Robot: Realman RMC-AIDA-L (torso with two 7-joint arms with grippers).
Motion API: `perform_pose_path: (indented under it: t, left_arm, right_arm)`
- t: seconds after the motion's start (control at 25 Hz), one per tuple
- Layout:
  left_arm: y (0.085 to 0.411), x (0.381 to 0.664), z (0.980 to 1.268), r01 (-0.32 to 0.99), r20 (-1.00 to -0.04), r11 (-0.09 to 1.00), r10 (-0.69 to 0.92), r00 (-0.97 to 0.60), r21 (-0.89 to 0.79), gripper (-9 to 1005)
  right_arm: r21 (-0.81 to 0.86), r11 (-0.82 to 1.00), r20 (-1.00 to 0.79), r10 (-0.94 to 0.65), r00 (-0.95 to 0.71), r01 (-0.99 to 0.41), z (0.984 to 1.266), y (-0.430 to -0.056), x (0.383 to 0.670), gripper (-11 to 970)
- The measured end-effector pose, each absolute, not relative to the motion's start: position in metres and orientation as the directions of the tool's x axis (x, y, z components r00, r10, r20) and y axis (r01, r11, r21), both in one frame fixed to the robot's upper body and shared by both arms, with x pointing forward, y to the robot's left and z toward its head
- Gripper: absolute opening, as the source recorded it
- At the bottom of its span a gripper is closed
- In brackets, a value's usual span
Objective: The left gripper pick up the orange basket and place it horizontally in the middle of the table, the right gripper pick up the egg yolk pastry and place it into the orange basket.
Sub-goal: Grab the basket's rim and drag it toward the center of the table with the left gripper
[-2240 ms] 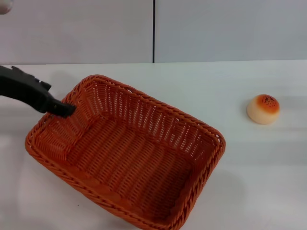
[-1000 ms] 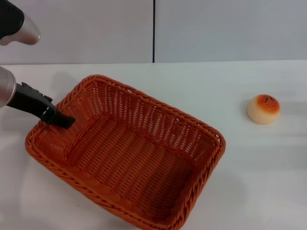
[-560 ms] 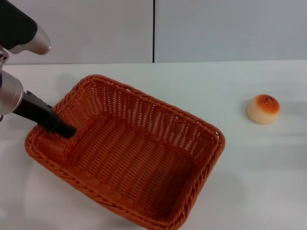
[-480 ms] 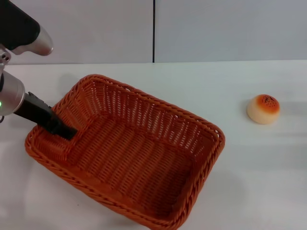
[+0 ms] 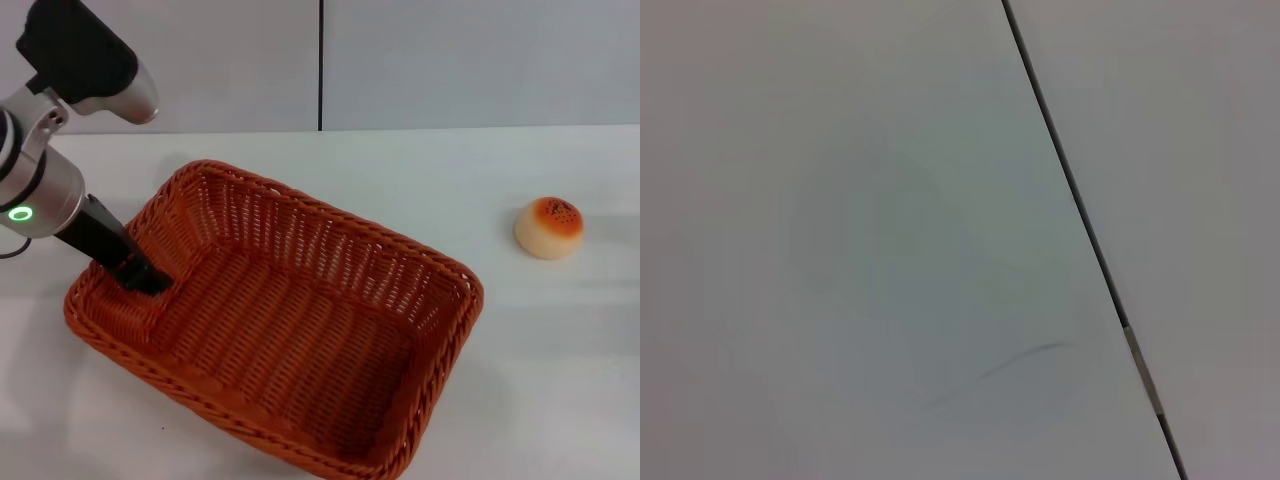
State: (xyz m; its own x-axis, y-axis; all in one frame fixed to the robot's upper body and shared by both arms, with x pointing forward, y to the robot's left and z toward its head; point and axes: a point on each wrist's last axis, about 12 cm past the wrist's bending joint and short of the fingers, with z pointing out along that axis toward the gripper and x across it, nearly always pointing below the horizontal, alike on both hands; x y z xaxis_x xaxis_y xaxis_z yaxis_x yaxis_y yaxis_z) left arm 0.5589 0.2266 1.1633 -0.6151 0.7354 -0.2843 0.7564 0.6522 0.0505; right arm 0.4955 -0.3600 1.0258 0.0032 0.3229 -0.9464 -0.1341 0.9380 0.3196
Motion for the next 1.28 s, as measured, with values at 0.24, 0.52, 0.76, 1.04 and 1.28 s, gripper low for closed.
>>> perform_pose_path:
  t: [0.24, 0.52, 0.76, 1.04, 1.28]
  left_arm:
    - [0.224, 0.562, 1.16, 0.756, -0.283, 0.649, 0.744, -0.606, 0.087, 380]
    - [0.22, 0.569, 1.155, 0.751, -0.245, 0.656, 0.742, -0.624, 0.073, 262]
    - [0.228, 0.578, 1.165, 0.653, -0.271, 0.756, 0.637, -0.722, 0.037, 210]
    - [0.241, 0.587, 1.186, 0.508, -0.282, 0.861, 0.481, -0.83, -0.026, 185]
    - [0.256, 0.586, 1.179, 0.383, -0.212, 0.922, 0.363, -0.907, -0.062, 149]
  right_arm:
    - [0.322, 0.937, -0.945, 0.326, 0.004, -0.136, 1.026, -0.359, 0.495, 574]
    - [0.323, 0.936, -0.945, 0.327, 0.007, -0.143, 1.027, -0.358, 0.498, 575]
    - [0.322, 0.935, -0.945, 0.327, 0.009, -0.147, 1.028, -0.357, 0.5, 575]
    - [0.322, 0.935, -0.945, 0.327, 0.009, -0.147, 1.028, -0.357, 0.499, 574]
    - [0.317, 0.936, -0.946, 0.323, 0.017, -0.151, 1.03, -0.358, 0.501, 574]
